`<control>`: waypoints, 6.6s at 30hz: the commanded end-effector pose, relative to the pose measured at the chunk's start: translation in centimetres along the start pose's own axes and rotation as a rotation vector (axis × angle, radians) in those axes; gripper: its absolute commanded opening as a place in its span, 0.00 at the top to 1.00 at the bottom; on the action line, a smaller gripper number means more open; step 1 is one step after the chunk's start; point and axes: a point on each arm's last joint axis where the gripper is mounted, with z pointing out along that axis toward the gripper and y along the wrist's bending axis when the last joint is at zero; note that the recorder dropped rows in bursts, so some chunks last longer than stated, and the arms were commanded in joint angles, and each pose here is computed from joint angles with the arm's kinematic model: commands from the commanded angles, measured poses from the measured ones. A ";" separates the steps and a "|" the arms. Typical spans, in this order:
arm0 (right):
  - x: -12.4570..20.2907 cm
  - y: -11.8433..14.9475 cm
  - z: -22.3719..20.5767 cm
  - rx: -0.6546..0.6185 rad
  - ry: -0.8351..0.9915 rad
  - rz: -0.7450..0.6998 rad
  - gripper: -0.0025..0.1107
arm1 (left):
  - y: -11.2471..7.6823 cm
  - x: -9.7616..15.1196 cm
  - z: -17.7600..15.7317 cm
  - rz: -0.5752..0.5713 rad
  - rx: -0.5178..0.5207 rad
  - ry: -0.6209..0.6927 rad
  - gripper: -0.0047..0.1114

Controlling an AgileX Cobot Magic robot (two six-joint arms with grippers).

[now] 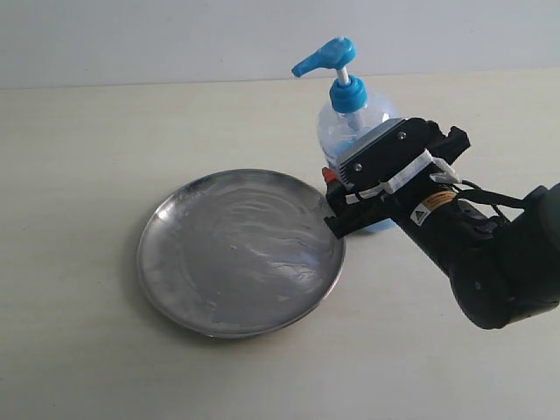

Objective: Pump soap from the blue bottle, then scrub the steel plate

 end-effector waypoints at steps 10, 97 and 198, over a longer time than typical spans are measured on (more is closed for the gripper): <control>-0.3 -0.2 -1.7 -0.008 -0.103 0.018 0.98 | 0.0 0.0 0.0 0.007 0.000 -0.012 0.96; -0.6 1.0 -2.1 0.037 -0.075 -0.031 0.98 | -3.4 -16.5 3.0 0.043 0.119 0.016 0.96; -0.6 1.0 -2.1 0.037 -0.075 -0.032 0.98 | -27.0 -22.2 18.3 0.397 0.932 0.617 0.96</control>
